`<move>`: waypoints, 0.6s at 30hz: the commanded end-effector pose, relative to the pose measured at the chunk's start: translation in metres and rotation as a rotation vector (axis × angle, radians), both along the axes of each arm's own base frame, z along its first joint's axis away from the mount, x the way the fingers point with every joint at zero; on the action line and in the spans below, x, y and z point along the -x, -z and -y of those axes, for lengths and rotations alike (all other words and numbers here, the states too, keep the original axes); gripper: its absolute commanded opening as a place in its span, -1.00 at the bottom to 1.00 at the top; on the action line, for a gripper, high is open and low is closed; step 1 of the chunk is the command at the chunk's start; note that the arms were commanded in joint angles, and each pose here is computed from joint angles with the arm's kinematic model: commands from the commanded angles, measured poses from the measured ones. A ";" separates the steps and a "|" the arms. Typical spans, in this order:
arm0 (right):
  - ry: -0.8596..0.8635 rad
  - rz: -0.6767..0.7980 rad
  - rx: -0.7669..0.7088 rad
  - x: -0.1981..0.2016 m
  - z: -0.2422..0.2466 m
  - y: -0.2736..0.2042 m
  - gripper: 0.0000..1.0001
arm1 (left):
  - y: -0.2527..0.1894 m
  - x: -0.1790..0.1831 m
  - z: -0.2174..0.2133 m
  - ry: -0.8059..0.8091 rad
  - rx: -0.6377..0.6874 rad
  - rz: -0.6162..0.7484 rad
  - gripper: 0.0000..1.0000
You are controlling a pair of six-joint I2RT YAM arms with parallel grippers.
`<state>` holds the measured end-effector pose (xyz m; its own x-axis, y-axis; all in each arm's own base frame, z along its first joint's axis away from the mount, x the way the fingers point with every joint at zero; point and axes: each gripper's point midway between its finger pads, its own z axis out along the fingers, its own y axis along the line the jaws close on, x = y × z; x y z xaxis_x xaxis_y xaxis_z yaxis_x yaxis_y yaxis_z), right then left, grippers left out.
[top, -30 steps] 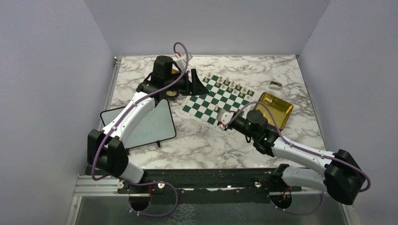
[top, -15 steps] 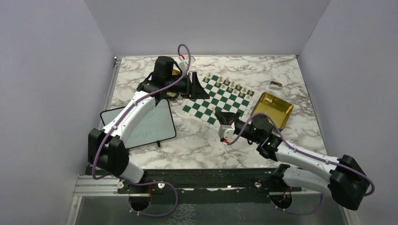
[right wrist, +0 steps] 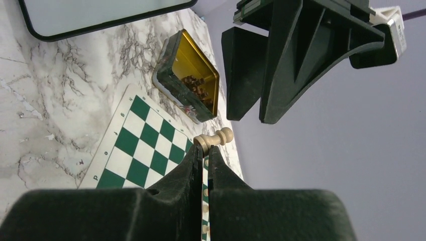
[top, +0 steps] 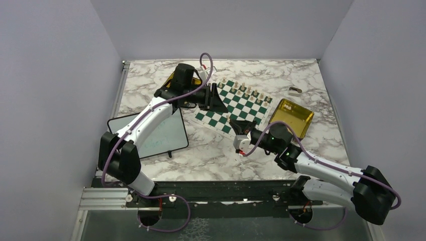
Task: Set up the chess pieces on the board
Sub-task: Place the chess piece on the chessboard.
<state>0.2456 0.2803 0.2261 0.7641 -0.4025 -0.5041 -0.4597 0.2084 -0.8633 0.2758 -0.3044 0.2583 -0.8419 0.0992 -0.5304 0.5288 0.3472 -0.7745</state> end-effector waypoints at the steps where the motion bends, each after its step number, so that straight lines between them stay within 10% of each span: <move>1: -0.036 0.054 -0.023 0.005 -0.007 -0.017 -0.87 | 0.008 0.010 0.003 0.052 -0.002 -0.022 -0.14; 18: -0.042 0.039 -0.011 0.007 -0.011 -0.016 -0.88 | 0.018 0.017 0.007 0.089 -0.019 -0.045 -0.38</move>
<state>0.2412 0.2842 0.2262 0.7734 -0.3913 -0.4988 -0.4588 0.1975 -0.8663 0.2682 -0.3093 0.2426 -0.8530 0.1489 -0.5003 0.5187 0.3478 -0.7810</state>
